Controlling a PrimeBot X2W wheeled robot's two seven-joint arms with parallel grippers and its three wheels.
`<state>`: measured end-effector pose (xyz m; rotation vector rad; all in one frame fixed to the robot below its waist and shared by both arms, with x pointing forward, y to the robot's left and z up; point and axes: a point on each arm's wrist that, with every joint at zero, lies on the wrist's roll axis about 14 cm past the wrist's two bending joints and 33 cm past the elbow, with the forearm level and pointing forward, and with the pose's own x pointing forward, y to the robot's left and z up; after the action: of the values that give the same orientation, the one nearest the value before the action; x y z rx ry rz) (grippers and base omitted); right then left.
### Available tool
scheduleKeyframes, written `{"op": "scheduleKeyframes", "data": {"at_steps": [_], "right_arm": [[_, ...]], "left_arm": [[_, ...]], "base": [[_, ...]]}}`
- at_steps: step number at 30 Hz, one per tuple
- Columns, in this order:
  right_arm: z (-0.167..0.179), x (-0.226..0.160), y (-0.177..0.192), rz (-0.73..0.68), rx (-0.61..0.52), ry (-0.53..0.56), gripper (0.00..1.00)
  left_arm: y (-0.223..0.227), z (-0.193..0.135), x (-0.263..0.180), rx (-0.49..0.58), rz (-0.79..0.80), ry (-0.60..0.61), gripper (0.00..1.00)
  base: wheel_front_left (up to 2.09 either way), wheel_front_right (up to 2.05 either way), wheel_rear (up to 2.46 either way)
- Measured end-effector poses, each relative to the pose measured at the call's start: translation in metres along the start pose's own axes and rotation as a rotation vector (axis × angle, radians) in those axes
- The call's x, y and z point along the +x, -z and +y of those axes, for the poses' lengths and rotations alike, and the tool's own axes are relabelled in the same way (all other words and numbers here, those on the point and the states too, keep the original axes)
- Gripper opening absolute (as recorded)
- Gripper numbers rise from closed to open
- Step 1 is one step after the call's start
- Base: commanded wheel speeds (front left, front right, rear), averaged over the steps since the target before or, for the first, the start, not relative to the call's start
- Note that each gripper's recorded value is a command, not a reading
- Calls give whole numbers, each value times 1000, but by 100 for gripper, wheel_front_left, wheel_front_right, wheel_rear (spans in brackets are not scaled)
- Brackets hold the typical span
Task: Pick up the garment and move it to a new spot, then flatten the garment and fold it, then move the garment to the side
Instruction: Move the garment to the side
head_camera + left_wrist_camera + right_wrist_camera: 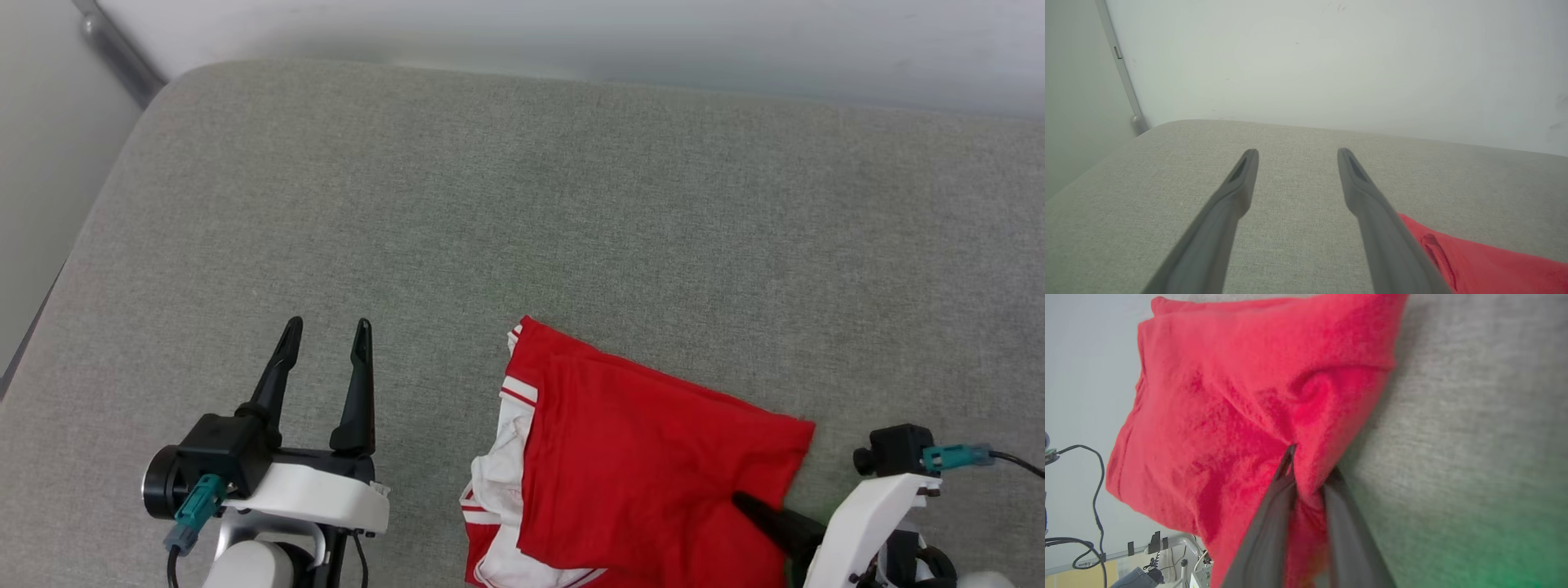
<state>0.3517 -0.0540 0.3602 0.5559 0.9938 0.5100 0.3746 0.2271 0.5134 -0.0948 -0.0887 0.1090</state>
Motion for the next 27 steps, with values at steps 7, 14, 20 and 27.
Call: {"op": "scheduleKeyframes", "data": {"at_steps": [7, 14, 20, 27], "right_arm": [[0, -10, -7, -48, -79, 43, 0], [-29, -50, -28, -119, -223, 203, 0], [-74, -107, -37, -172, -259, 391, 0], [-104, -170, -55, -275, -246, 541, 0]], "left_arm": [[-8, -1, -3, 35, -25, 17, 100], [-10, -14, -9, 49, -34, 66, 100], [-12, -50, -1, 54, -44, 181, 100], [-16, -119, 15, 4, -66, 374, 100]], "base": [[0, 0, 0], [0, 0, 0], [0, 0, 0], [0, 0, 0]]}}
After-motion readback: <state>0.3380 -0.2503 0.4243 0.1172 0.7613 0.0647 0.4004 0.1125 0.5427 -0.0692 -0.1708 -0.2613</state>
